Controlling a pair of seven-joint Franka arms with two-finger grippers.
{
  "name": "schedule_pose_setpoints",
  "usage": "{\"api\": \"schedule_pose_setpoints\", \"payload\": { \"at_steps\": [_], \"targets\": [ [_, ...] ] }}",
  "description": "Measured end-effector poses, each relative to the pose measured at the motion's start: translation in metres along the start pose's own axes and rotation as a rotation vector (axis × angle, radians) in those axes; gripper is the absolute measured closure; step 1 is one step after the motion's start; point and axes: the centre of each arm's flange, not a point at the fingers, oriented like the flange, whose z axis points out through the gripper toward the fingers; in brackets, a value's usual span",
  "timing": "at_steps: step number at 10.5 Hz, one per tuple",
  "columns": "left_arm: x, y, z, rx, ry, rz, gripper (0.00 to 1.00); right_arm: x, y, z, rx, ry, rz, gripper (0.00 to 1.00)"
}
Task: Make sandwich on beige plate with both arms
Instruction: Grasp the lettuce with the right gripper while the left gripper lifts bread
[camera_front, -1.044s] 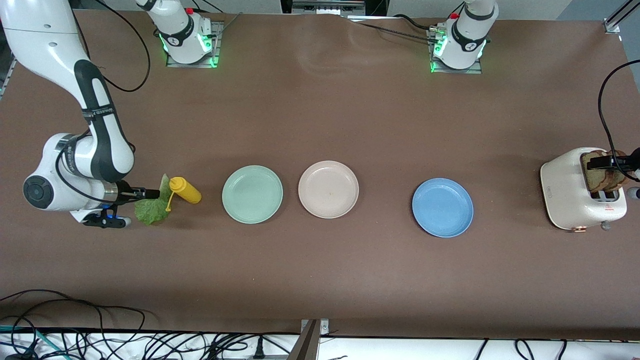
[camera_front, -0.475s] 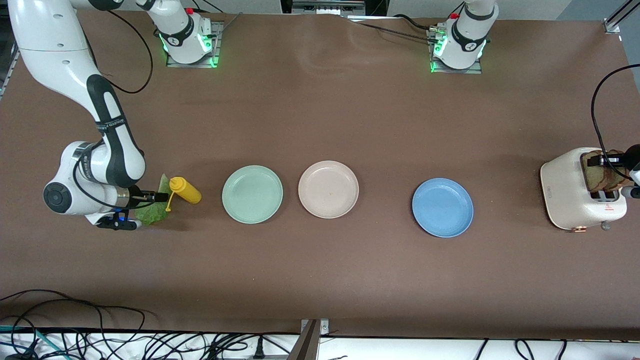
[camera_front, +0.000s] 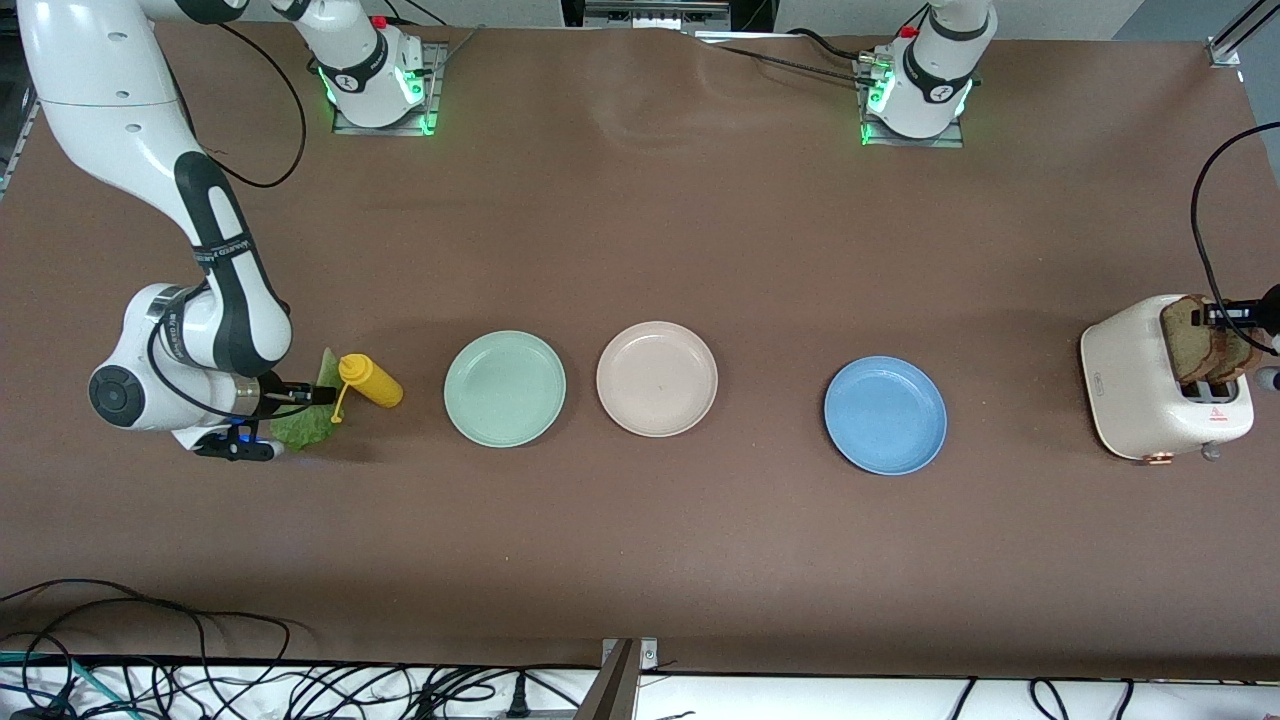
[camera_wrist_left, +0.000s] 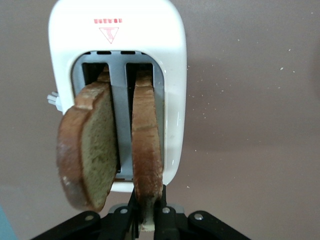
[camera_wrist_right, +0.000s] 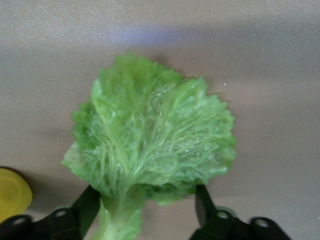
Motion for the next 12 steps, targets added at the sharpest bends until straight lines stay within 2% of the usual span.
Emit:
{"api": "schedule_pose_setpoints", "payload": {
  "at_steps": [2, 3, 6, 9, 10, 12],
  "targets": [
    [-0.012, 0.002, -0.038, -0.003, -0.011, -0.005, 0.9, 0.001, 0.003, -0.003, 0.0, 0.005, -0.02, 0.56],
    [-0.019, 0.01, -0.061, -0.005, -0.016, 0.003, 0.91, 0.002, 0.004, -0.006, 0.001, 0.009, -0.032, 0.67],
    [-0.023, 0.074, -0.116, 0.004, 0.02, 0.109, 0.91, 0.006, 0.006, -0.02, 0.004, 0.005, -0.044, 0.81],
    [-0.018, 0.181, -0.135, 0.0, 0.03, 0.304, 0.91, 0.006, 0.002, -0.073, 0.013, -0.021, -0.089, 0.94],
    [-0.017, 0.221, -0.135, -0.026, 0.026, 0.364, 0.91, 0.002, 0.002, -0.1, 0.007, -0.016, -0.12, 0.94],
    [-0.013, 0.299, -0.122, -0.123, -0.005, 0.455, 0.91, -0.01, 0.011, -0.151, -0.009, 0.015, -0.181, 0.94]
  ]
}}
